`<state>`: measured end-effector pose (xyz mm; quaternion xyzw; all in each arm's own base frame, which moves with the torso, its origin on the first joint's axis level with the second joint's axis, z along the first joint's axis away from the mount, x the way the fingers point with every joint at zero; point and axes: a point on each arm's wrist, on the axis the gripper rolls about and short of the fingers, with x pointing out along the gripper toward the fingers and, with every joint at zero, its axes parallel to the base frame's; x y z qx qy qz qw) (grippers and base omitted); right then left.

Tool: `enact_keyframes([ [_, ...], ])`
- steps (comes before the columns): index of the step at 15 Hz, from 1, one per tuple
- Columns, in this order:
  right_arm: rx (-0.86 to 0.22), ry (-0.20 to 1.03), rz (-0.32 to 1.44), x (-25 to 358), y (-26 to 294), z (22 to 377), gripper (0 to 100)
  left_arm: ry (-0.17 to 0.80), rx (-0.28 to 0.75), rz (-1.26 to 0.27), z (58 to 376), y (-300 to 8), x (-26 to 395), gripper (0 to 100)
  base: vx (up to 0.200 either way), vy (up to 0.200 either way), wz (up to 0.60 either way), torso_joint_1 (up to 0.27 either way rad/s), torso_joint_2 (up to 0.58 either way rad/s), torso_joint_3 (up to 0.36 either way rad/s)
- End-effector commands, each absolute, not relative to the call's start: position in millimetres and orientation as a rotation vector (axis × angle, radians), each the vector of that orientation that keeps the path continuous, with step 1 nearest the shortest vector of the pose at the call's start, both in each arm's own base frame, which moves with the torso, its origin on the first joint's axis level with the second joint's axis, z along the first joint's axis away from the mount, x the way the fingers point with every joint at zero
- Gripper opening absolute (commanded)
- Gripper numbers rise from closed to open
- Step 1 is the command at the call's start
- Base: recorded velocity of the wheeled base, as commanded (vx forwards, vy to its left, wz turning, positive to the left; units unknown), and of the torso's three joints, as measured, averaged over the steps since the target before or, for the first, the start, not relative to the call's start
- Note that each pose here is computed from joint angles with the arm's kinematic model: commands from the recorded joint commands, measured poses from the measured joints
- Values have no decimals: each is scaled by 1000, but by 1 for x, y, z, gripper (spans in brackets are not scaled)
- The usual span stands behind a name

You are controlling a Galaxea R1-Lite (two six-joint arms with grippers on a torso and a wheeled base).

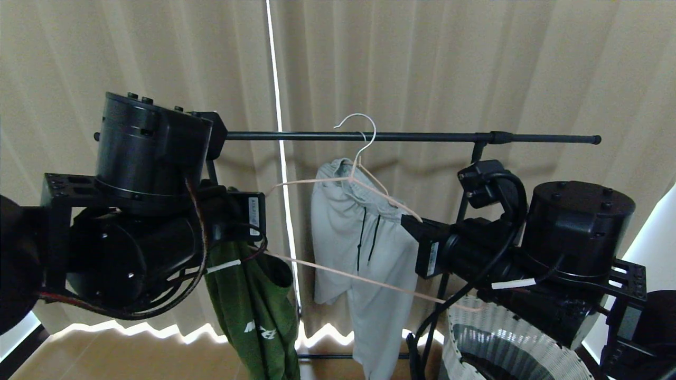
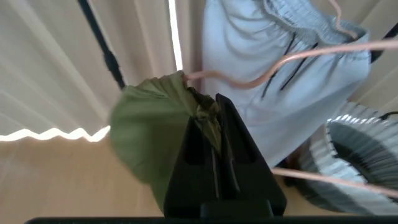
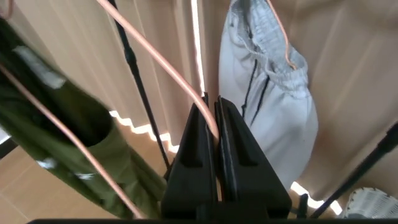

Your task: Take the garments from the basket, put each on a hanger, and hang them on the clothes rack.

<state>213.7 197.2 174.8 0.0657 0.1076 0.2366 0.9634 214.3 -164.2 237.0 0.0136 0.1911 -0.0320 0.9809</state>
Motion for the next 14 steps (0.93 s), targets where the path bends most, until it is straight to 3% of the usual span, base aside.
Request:
enact_keyframes([
  [1, 129, 220, 518, 203, 205, 174, 0, 390, 25, -45, 235, -166, 224, 0, 0, 0, 0, 0, 0, 0],
  [9, 122, 231, 544, 194, 218, 170, 0, 271, -93, -87, 263, -169, 222, 0, 0, 0, 0, 0, 0, 0],
  [13, 140, 226, 548, 201, 226, 162, 0, 282, -164, -373, 276, -169, 187, 0, 0, 0, 0, 0, 0, 0],
  [14, 140, 226, 548, 201, 226, 162, 0, 282, -164, -373, 276, -169, 187, 0, 0, 0, 0, 0, 0, 0],
])
